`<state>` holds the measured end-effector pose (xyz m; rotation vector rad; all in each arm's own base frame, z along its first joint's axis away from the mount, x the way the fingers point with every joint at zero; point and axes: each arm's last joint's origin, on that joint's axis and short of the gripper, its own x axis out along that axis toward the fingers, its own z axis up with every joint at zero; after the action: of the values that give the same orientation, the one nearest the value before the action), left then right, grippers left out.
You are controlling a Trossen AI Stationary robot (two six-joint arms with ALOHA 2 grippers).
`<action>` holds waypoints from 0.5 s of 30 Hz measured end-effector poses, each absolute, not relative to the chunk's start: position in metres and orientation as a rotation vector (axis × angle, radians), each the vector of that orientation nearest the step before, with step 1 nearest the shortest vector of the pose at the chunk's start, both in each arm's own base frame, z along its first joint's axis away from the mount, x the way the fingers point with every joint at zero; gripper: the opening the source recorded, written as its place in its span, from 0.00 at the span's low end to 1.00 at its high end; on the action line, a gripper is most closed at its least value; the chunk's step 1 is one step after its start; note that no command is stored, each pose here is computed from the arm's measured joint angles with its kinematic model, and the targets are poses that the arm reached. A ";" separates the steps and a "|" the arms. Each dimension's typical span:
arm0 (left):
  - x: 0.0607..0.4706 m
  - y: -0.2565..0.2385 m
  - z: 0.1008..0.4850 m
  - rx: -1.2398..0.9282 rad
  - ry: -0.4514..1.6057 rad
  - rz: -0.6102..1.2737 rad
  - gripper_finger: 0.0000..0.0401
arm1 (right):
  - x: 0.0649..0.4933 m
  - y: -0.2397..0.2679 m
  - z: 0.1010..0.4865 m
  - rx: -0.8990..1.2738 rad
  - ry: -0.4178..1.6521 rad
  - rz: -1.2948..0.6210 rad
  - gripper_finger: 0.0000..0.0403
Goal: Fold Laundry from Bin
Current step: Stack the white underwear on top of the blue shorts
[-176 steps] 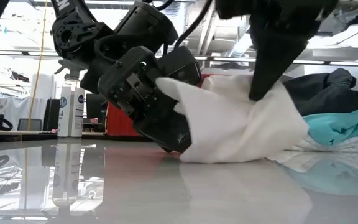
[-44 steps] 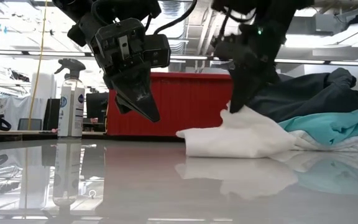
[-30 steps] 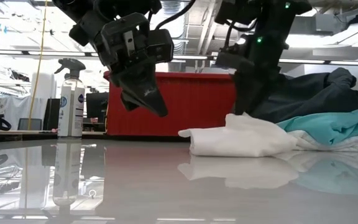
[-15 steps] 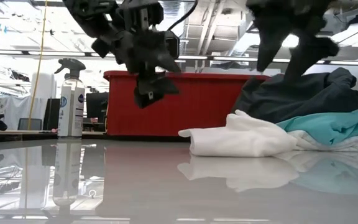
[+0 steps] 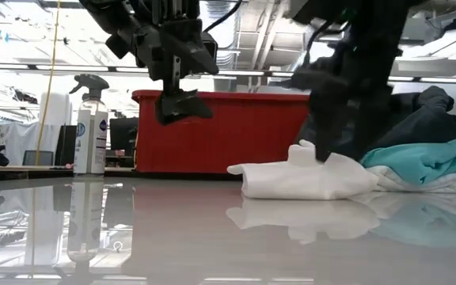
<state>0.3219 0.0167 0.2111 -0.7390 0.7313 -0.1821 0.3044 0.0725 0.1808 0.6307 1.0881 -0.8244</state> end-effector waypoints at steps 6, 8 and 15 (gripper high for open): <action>0.321 0.016 0.210 -0.722 0.738 -0.167 0.73 | 0.307 0.054 0.149 0.760 1.078 -0.806 0.87; 0.321 0.016 0.209 -0.711 0.743 -0.162 0.73 | 0.306 0.048 0.143 0.813 1.053 -0.769 0.86; 0.320 0.017 0.209 -0.697 0.748 -0.145 0.73 | 0.305 0.042 0.132 0.898 1.024 -0.716 0.67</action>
<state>0.3204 0.0169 0.2086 -0.6969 0.7477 -0.1446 0.3046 0.0423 0.1320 0.8981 1.0239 -0.7161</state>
